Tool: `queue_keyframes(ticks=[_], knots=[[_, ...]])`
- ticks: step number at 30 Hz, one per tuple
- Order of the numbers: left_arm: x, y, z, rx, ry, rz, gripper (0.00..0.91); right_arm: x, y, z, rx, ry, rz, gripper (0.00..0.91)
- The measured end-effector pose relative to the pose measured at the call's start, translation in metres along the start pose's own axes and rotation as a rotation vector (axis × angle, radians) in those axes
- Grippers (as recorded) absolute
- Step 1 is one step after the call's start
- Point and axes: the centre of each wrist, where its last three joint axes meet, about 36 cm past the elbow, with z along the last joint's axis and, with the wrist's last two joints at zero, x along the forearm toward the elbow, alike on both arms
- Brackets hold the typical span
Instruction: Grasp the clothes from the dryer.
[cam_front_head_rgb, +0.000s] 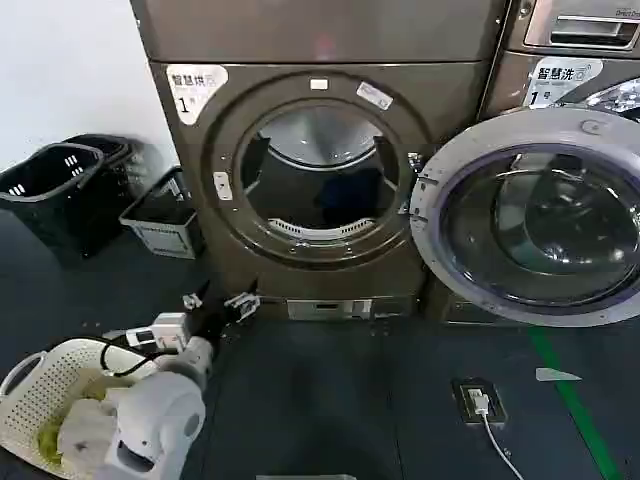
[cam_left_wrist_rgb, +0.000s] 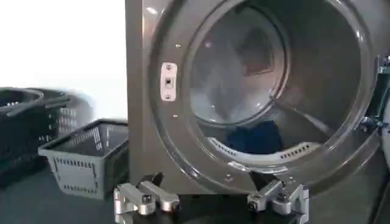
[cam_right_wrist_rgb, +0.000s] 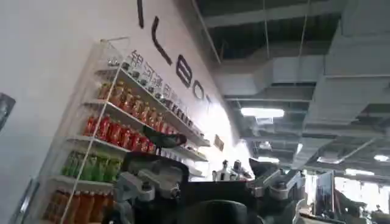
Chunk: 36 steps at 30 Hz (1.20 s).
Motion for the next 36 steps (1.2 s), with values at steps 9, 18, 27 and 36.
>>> queue_keyframes(ticks=[9, 18, 27, 36], knots=[[0.0007, -0.0001, 0.0005, -0.007, 0.001, 0.004, 0.907, 0.0001, -0.0006, -0.0004, 0.001, -0.031, -0.027, 0.907], [0.0004, 0.0000, 0.0004, -0.011, 0.001, 0.006, 0.907, 0.0002, -0.0014, 0.0003, -0.005, -0.049, -0.037, 0.907], [0.0012, 0.0002, 0.0013, -0.013, 0.005, 0.008, 0.907, -0.0010, 0.0006, -0.0008, -0.010, -0.059, -0.047, 0.907], [0.0012, -0.0013, 0.0017, -0.012, 0.007, 0.015, 0.907, -0.0006, 0.0012, -0.0031, -0.012, -0.066, -0.054, 0.907]])
